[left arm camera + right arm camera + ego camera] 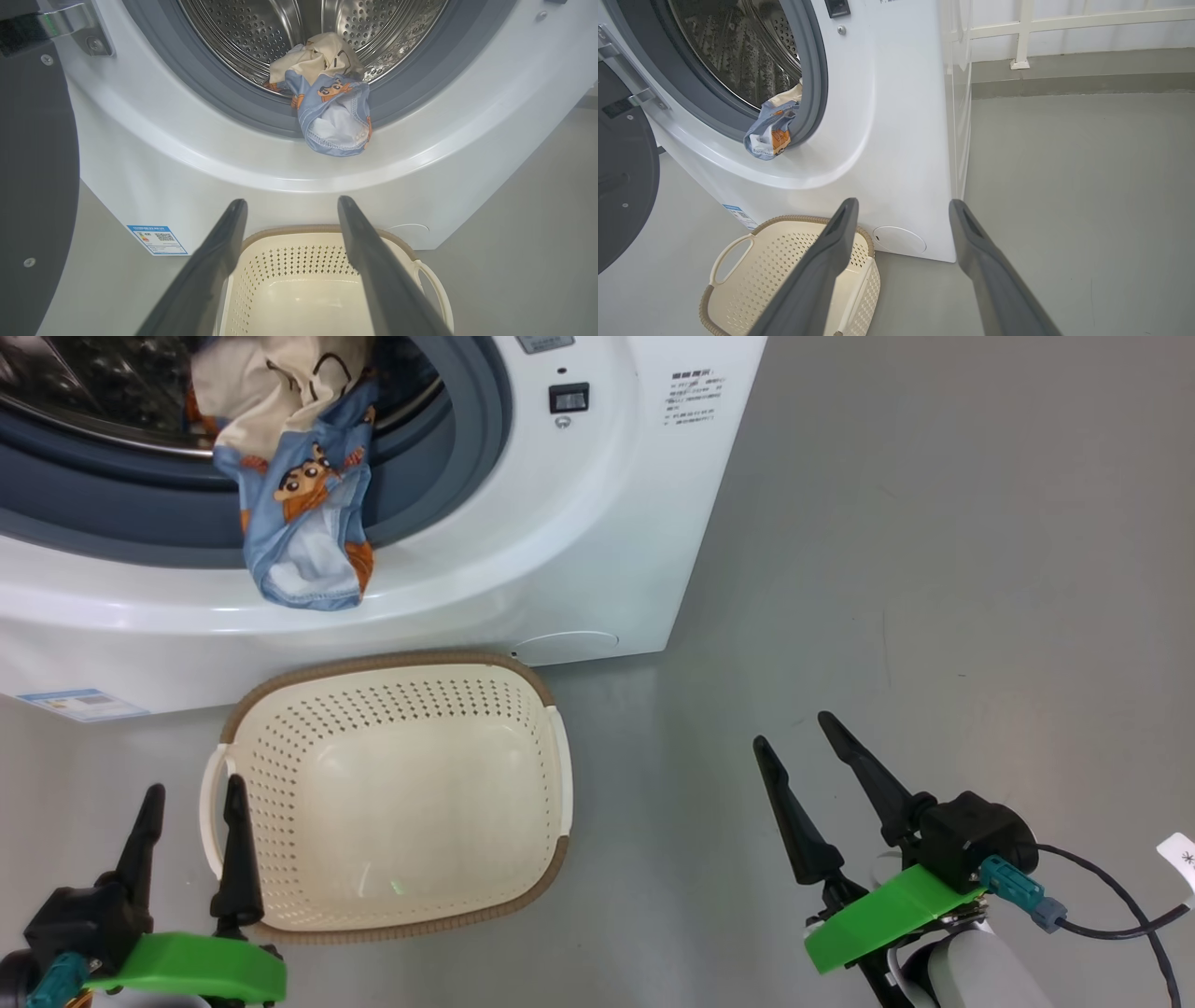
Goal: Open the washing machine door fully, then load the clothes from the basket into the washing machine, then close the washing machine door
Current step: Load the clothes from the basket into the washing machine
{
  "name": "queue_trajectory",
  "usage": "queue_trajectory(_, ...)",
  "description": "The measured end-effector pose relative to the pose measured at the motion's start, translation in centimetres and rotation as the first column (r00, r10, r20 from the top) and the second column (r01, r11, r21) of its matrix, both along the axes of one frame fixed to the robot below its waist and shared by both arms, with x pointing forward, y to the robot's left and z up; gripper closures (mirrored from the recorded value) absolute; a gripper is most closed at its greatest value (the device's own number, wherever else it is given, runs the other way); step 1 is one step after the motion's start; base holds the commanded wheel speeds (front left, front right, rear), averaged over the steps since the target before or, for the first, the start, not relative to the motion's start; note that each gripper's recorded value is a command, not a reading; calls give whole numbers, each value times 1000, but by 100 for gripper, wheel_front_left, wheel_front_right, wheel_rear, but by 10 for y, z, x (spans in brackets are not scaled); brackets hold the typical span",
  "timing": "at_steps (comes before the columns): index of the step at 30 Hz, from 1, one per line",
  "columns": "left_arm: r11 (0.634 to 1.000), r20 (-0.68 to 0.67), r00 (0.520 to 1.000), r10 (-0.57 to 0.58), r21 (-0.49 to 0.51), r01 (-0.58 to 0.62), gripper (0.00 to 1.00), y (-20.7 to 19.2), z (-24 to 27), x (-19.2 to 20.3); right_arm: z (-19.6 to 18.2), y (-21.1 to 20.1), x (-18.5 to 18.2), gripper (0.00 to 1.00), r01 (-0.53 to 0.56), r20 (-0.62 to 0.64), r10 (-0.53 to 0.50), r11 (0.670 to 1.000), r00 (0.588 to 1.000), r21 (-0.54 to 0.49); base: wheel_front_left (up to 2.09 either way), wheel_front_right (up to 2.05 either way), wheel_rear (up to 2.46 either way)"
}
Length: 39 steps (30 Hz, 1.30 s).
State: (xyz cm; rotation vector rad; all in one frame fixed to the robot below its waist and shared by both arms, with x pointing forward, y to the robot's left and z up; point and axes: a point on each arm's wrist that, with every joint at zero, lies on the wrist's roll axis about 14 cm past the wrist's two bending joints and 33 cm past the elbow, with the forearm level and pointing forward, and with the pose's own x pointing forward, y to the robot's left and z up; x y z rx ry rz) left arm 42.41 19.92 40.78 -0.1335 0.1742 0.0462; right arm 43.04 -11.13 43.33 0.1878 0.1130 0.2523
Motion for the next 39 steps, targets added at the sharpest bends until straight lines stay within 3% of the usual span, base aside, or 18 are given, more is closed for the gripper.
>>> queue_trajectory(17,1000,11,1000,-14,-20,15,0,-6,2,6,0,-2,-2,0,5,-1,-5,1000,1000,-3,0,0,0)
queue_trajectory(30,993,124,985,-117,-5,119,0,-24,42,67,2,-8,-7,0,21,-5,-21,1000,1000,-1,0,0,0)
queue_trajectory(39,977,110,971,-214,46,210,0,-43,52,113,-1,-17,-7,0,44,-14,-44,999,999,-7,0,0,0)
